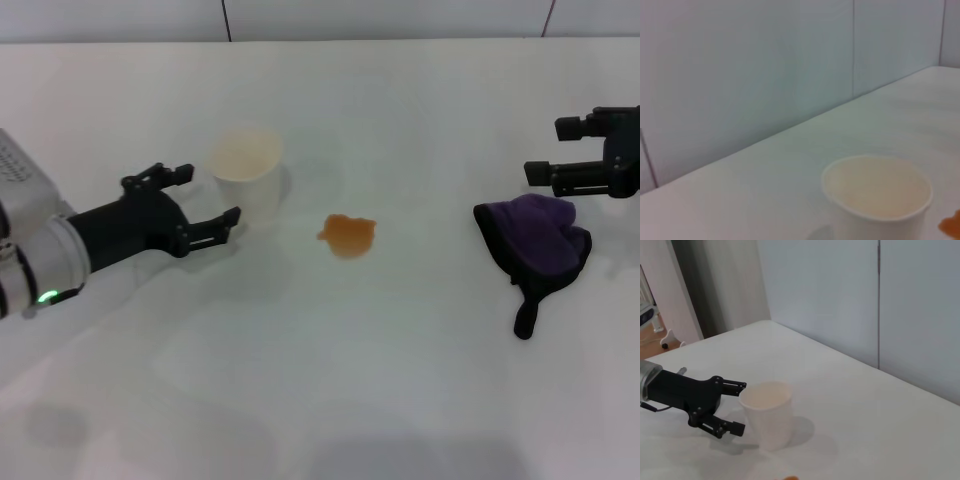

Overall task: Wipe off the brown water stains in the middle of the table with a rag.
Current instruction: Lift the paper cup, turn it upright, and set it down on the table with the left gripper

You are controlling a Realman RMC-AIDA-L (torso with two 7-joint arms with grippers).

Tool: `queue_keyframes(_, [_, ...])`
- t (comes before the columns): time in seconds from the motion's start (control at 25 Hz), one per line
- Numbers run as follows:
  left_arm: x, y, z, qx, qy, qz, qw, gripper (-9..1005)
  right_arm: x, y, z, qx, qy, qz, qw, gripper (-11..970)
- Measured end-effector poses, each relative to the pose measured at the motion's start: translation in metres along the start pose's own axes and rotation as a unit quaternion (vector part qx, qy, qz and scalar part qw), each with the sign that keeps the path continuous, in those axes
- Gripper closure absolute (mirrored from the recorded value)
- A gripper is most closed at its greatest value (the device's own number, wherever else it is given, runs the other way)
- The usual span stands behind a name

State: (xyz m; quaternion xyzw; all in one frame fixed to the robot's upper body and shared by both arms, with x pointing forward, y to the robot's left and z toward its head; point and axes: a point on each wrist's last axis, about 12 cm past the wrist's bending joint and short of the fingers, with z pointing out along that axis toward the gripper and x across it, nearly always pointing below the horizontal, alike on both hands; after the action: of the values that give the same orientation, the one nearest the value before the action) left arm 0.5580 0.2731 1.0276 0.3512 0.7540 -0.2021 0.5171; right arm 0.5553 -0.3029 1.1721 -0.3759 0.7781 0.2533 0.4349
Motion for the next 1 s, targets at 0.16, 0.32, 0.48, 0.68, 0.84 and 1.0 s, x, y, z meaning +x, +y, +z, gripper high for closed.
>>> queue_keyframes(0.16, [0.001,0.007,-0.014,-0.007,-0.004,-0.004,1.0,107,-0.002,0.001,0.002,-0.004,0.0,-0.001,1.0,188])
queue_keyframes(0.32, [-0.006,0.009,-0.027,0.004,-0.035,-0.016,0.999,108,-0.003,0.002,0.005,-0.007,0.0,-0.003,1.0,189])
queue_keyframes(0.48, [-0.022,0.009,-0.038,0.035,-0.085,-0.018,0.996,109,-0.004,0.002,0.005,-0.005,-0.002,-0.003,1.0,189])
queue_keyframes(0.68, [-0.035,0.013,-0.039,0.064,-0.083,-0.02,0.994,109,-0.005,0.001,0.007,0.0,-0.003,-0.005,1.0,188])
queue_keyframes(0.84, [-0.051,0.019,-0.031,0.097,-0.049,-0.008,0.994,110,-0.007,0.001,0.009,0.001,-0.004,-0.008,1.0,188])
queue_keyframes(1.0, [-0.067,0.024,-0.025,0.124,-0.018,-0.001,0.992,110,-0.007,0.0,0.01,0.004,-0.005,-0.007,1.0,188])
